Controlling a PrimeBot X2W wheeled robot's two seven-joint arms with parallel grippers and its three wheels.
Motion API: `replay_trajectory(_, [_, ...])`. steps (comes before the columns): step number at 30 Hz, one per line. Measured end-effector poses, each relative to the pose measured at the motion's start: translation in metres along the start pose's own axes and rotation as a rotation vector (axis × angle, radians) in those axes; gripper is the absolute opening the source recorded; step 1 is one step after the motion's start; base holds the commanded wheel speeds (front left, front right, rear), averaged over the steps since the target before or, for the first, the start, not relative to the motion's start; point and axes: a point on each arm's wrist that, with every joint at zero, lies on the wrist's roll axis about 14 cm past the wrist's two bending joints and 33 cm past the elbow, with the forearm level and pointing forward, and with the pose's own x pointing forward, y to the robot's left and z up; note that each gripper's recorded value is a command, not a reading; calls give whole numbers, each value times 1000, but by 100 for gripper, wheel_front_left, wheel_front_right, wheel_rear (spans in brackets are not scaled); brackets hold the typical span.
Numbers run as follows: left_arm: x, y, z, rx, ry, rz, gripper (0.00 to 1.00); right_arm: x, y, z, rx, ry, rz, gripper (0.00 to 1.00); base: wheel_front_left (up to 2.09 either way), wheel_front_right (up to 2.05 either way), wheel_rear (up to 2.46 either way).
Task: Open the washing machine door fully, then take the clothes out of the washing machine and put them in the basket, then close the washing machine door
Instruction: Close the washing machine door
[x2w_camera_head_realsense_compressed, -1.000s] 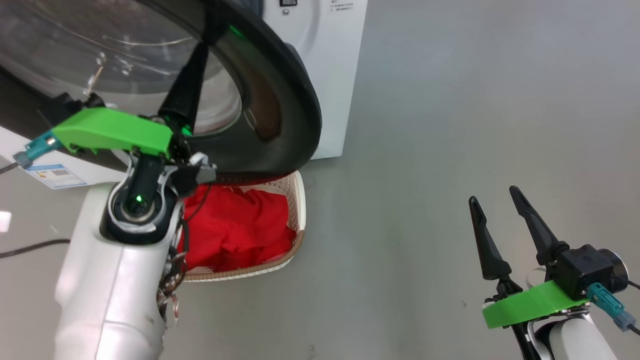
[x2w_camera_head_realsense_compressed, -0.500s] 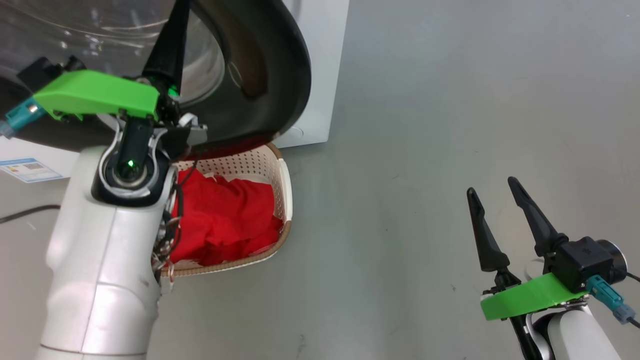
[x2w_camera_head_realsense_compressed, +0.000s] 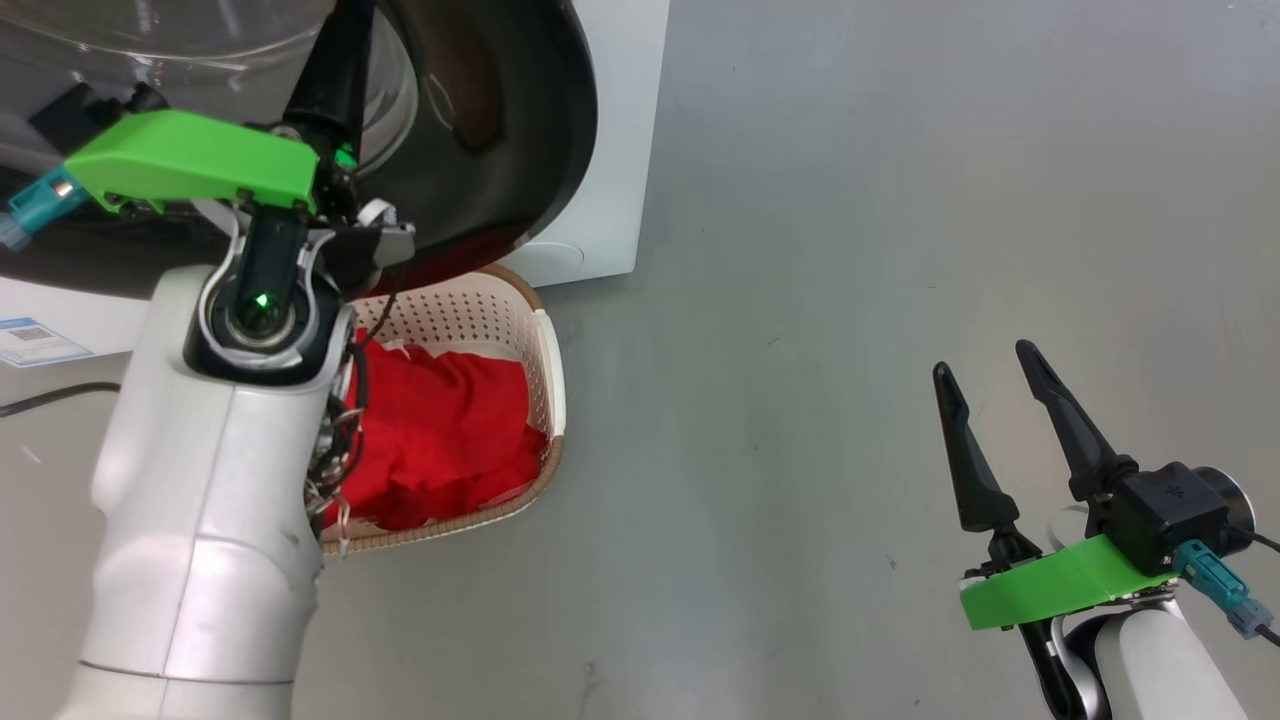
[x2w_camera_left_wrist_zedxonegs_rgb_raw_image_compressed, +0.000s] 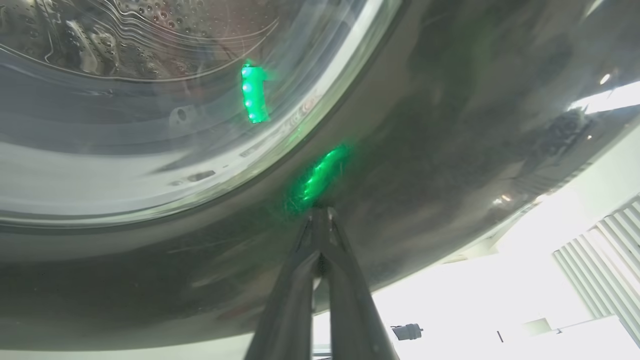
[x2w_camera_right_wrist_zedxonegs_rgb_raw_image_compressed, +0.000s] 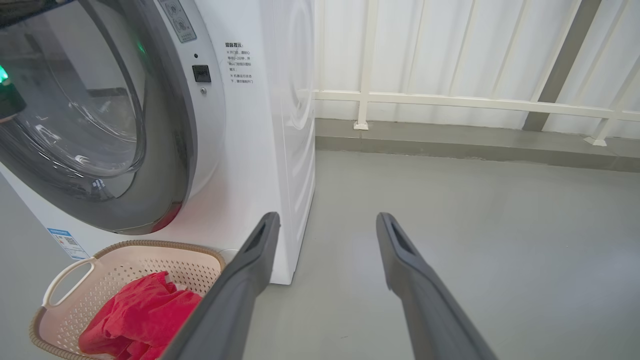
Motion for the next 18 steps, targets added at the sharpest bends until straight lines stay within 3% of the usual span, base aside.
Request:
replay_trajectory(7, [-3,-5,-2,16,7,-10,0,0,2,2,2,-7,5,100,0,0,0])
replay_trajectory(8, [-4,-6,-2,20,5,-14,42,1,2,3,3,-9,6,100,0,0,0])
replay_trajectory(9, [-5,-7,-1,24,-1,-17,100,1,3,3,3,-11,8,100,0,0,0])
replay_trajectory(18, [-43,-11,13,194,-70,-37,100,1,7,17,11,-50,21,100,0,0,0])
